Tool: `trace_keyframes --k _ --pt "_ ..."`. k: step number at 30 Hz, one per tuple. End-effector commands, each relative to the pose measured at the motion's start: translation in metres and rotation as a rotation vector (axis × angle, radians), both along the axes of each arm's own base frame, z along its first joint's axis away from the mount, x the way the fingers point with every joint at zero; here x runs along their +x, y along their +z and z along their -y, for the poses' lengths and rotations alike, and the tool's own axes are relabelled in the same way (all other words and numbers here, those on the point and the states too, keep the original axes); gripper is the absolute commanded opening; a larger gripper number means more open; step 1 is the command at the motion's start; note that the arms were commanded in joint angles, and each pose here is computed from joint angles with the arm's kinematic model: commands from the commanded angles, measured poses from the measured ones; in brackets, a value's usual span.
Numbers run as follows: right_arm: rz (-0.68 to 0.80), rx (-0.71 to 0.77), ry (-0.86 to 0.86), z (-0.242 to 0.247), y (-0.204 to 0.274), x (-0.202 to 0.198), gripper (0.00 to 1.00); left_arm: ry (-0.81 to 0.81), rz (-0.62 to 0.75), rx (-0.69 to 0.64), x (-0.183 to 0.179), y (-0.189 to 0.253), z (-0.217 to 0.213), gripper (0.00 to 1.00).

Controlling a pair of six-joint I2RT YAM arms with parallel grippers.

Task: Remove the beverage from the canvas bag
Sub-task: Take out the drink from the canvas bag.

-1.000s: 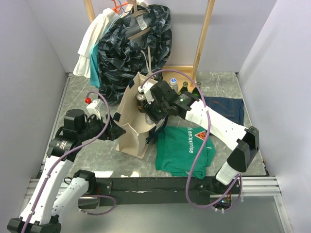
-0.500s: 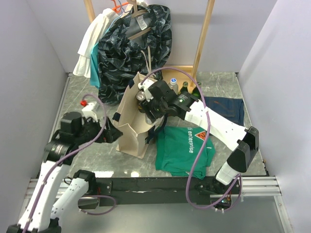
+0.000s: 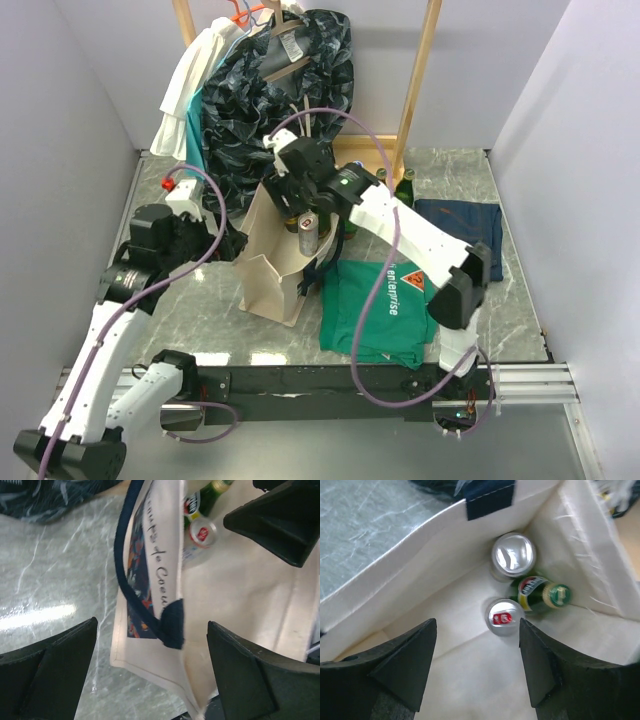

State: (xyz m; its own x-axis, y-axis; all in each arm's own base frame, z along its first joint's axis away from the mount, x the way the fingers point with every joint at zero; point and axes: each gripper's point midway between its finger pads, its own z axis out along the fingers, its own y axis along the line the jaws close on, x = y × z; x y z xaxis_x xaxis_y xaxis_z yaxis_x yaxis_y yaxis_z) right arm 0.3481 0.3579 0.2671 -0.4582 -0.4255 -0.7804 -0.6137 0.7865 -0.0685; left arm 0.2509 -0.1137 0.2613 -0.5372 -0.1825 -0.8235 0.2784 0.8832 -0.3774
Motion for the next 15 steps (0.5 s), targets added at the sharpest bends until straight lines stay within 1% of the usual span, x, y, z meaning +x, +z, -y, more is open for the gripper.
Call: trace_keyframes --k 1,3,6,8,9,13,15 --pt "-0.080 0.002 0.012 -0.007 -0.011 -0.003 0.72 0.005 0.062 0.024 0.012 0.008 -0.002 0.96" --pt "-0.131 -0.001 0.022 -0.006 -0.024 -0.012 0.71 -0.022 0.049 0.016 0.012 0.006 0.003 0.96" --pt "-0.176 0.008 0.026 -0.003 -0.031 -0.026 0.70 -0.060 0.026 0.004 0.010 -0.003 0.010 0.96" --pt "-0.176 0.028 0.037 -0.001 -0.024 -0.035 0.69 -0.092 0.009 -0.012 0.007 -0.008 0.015 0.96" --pt "-0.186 0.021 0.036 0.001 -0.029 -0.039 0.70 -0.103 0.005 -0.020 0.005 -0.009 0.018 0.96" --pt "-0.190 0.005 0.047 0.007 -0.026 -0.055 0.70 -0.151 -0.068 -0.068 -0.006 -0.018 0.028 0.99" --pt "-0.195 -0.003 0.067 0.008 -0.027 -0.067 0.69 -0.168 -0.099 -0.092 -0.011 -0.022 0.032 0.97"
